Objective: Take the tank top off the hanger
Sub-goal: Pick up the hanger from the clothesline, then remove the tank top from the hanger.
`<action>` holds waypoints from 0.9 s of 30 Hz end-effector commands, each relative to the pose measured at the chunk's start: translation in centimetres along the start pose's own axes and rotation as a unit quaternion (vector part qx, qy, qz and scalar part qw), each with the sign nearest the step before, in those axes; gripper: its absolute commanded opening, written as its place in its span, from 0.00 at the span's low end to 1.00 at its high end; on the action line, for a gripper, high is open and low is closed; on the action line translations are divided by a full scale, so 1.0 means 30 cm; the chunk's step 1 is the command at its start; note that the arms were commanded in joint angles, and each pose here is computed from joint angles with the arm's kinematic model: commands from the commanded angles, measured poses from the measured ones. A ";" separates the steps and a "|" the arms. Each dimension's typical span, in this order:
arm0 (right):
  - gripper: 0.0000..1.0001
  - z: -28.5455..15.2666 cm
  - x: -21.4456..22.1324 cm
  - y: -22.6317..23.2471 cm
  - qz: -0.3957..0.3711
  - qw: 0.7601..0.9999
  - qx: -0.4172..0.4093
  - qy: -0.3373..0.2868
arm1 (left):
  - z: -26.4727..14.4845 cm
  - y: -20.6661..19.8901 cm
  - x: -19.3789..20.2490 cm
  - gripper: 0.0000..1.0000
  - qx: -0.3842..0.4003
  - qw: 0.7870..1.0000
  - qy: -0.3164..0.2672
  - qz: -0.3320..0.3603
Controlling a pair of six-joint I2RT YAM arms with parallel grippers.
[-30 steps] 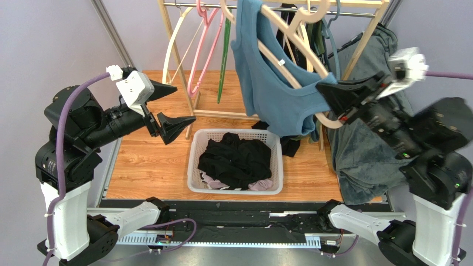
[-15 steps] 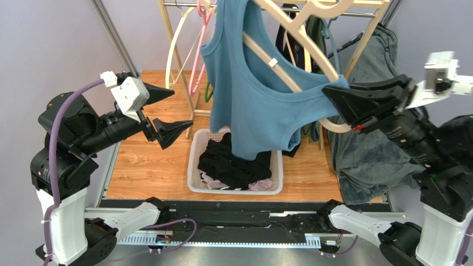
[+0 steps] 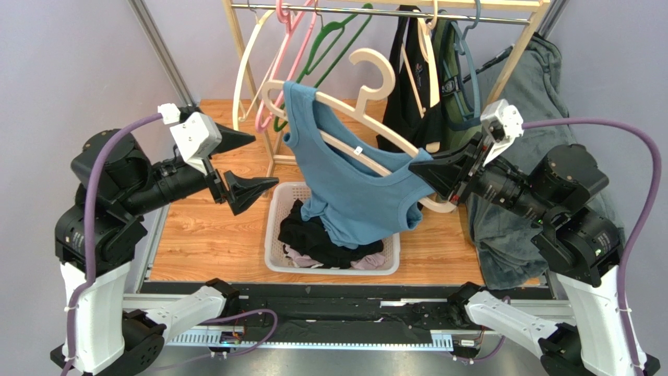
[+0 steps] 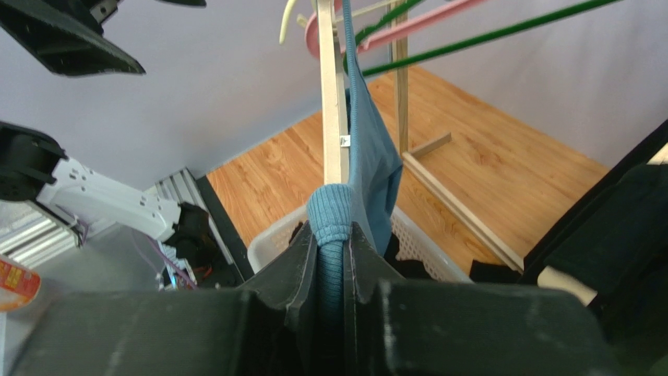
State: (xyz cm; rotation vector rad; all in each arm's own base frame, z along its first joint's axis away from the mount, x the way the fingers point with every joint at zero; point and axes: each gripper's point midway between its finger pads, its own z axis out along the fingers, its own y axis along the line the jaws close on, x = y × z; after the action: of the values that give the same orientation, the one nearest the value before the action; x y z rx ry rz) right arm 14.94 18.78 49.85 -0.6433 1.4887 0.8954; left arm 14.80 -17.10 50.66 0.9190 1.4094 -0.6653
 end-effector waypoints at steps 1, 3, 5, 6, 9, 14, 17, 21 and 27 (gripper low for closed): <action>0.00 -0.031 0.008 0.032 -0.035 0.999 -0.026 -0.019 | 0.039 -0.027 0.036 0.99 0.035 0.999 0.005 -0.023; 0.00 -0.041 0.032 0.041 -0.031 0.999 -0.033 -0.013 | 0.043 -0.047 0.035 0.99 0.053 0.998 -0.001 -0.023; 0.00 -0.046 0.075 0.048 -0.024 0.999 -0.041 0.003 | 0.054 -0.051 0.042 0.99 0.063 0.998 0.001 -0.021; 0.00 -0.049 0.087 0.052 -0.021 0.999 -0.044 0.007 | 0.052 -0.058 0.037 0.99 0.069 0.997 -0.002 -0.018; 0.00 -0.073 0.120 0.067 -0.015 0.998 -0.052 0.019 | 0.047 -0.050 0.024 0.99 0.064 0.998 -0.006 0.002; 0.00 -0.120 0.145 0.111 -0.008 0.997 -0.076 0.032 | 0.037 -0.052 0.019 0.99 0.076 0.996 -0.006 0.055; 0.00 -0.136 0.154 0.139 -0.007 0.994 -0.097 0.041 | 0.030 -0.102 0.029 0.99 0.128 0.988 -0.008 0.089; 0.00 -0.143 0.176 0.160 -0.005 0.991 -0.119 0.063 | 0.002 -0.177 0.049 0.99 0.205 0.969 -0.009 0.138; 0.00 -0.162 0.184 0.162 -0.038 0.990 -0.125 0.062 | 0.032 -0.151 0.089 0.99 0.216 0.957 0.004 0.195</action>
State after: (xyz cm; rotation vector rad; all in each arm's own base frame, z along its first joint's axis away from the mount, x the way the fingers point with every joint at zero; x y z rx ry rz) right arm 8.65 18.36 43.08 -0.8837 1.5917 1.0285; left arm 11.39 -19.55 48.49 1.3864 1.1373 -0.7167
